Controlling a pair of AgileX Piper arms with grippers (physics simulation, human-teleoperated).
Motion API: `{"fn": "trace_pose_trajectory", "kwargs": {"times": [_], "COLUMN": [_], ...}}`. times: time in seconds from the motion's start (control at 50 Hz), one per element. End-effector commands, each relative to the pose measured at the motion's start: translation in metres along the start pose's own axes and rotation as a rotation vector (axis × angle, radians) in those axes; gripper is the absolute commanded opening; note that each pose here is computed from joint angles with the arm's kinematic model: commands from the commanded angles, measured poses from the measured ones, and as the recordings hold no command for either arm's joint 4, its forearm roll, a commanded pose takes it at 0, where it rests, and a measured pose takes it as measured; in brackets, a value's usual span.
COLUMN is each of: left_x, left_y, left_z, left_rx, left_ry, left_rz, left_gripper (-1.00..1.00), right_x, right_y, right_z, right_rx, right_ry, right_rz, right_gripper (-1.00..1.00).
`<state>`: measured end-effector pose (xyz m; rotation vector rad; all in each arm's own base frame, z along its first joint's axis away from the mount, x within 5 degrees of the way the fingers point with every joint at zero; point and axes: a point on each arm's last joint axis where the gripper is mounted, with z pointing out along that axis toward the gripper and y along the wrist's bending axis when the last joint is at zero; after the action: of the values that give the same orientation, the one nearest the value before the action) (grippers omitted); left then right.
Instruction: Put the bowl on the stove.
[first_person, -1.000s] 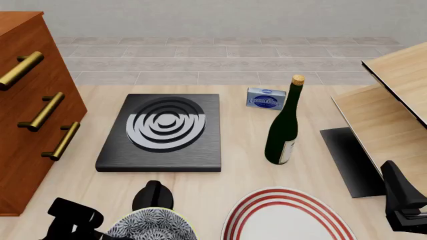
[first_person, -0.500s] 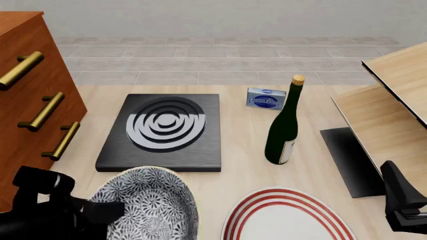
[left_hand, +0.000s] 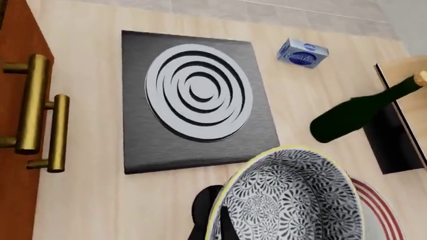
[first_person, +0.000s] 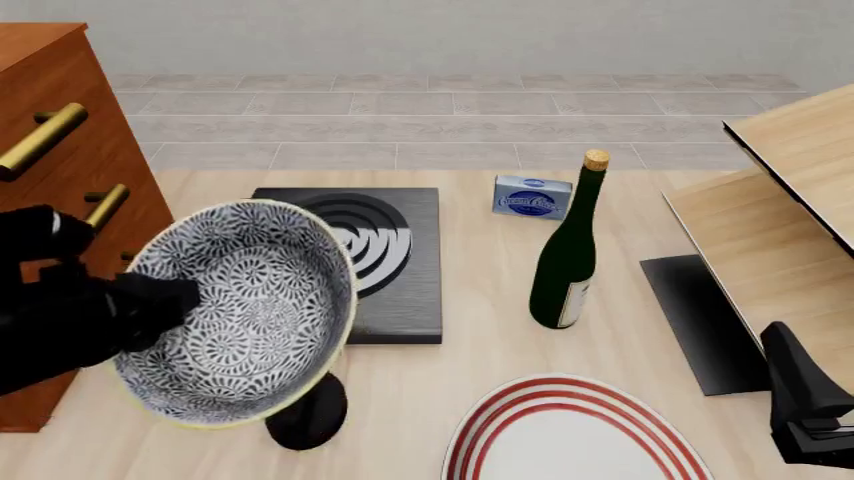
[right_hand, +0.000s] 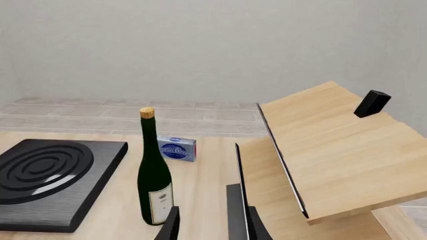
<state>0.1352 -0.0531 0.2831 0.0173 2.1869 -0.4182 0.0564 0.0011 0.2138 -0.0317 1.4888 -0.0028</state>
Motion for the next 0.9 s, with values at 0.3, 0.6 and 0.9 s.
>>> {"fn": "trace_pose_trajectory", "kwargs": {"times": [0.3,0.6,0.9], "left_x": [-0.071,-0.106,-0.125], "left_y": [-0.002,-0.009,-0.010], "left_z": [0.035,0.075,0.111], "left_rx": [-0.054,-0.058,-0.067], "left_ry": [-0.114,-0.097,-0.079], "left_rz": [-0.083,-0.121,-0.162], "left_gripper": [-1.00,-1.00,-1.00], "right_x": [0.000,0.000,0.000], "right_y": [0.000,0.000,0.000], "right_z": [0.000,0.000,0.000], "right_rx": [0.001,0.003,0.003], "right_ry": [0.001,0.001,0.001], "right_rz": [-0.001,0.003,0.006], "right_gripper": [1.00,1.00,1.00]}}
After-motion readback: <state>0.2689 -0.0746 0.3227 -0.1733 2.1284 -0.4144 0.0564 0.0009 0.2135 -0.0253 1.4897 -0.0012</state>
